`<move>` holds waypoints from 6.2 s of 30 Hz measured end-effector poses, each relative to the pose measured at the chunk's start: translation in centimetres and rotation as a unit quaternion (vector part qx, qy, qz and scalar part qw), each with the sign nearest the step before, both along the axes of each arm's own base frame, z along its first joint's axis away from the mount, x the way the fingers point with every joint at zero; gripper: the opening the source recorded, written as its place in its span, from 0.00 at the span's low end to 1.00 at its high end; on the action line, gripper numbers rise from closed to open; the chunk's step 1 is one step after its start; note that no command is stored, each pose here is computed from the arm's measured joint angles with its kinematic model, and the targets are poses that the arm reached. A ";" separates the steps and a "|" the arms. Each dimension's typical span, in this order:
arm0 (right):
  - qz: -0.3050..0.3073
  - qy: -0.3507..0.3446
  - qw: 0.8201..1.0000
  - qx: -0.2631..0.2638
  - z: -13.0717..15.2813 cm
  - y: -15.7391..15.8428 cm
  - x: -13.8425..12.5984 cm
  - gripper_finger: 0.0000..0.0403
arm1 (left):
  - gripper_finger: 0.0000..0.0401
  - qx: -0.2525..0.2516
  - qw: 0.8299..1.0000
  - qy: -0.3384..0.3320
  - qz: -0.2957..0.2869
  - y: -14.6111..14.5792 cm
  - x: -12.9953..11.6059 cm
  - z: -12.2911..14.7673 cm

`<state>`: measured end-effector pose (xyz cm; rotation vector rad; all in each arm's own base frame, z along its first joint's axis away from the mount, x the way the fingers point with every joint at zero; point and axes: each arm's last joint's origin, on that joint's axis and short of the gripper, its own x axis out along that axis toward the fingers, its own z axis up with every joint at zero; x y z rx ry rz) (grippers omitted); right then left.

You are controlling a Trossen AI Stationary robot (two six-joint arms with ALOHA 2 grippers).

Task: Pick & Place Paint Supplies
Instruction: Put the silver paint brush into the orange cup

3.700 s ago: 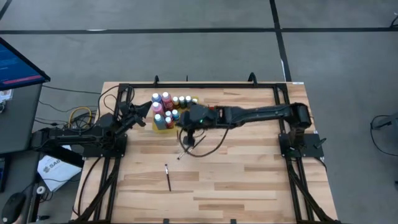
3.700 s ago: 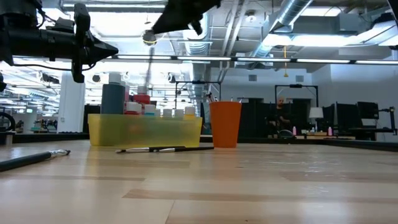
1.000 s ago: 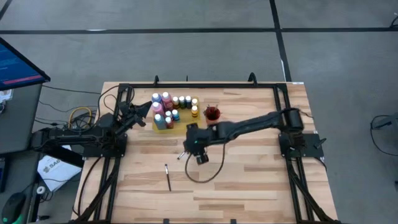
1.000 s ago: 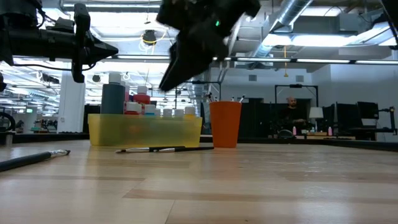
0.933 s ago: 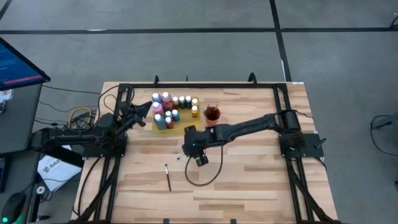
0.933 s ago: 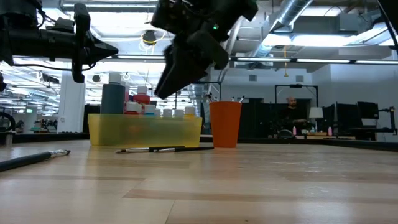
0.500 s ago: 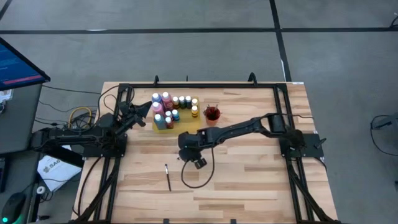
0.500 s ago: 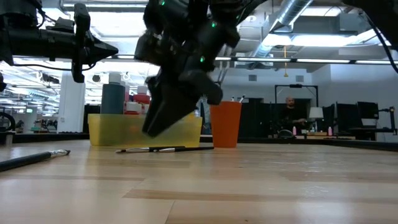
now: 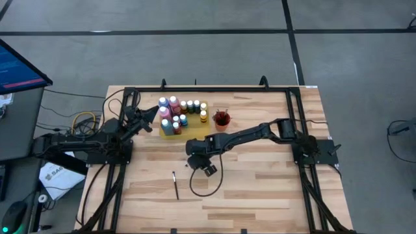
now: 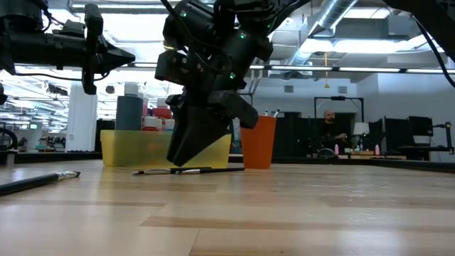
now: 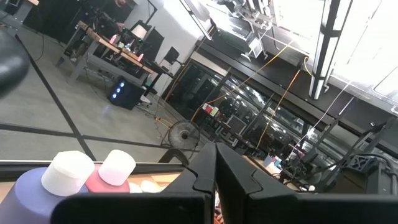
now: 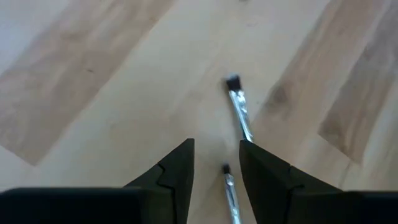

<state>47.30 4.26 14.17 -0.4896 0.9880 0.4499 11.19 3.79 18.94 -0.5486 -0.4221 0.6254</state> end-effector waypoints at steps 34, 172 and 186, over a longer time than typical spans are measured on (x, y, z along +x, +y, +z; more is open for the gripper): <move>-0.009 -0.008 1.000 0.007 -1.0 -0.6 -0.2 0.29 | 0.00 0.000 1.000 0.000 0.000 0.0 0.0 0.0; -0.216 -0.066 0.964 0.136 7.1 0.6 -0.8 0.12 | 0.00 0.000 1.000 0.000 0.000 0.0 0.0 0.0; -0.211 -0.041 0.968 0.130 1.1 1.3 0.9 0.27 | 0.00 -0.001 1.000 0.007 0.000 0.0 0.1 -0.1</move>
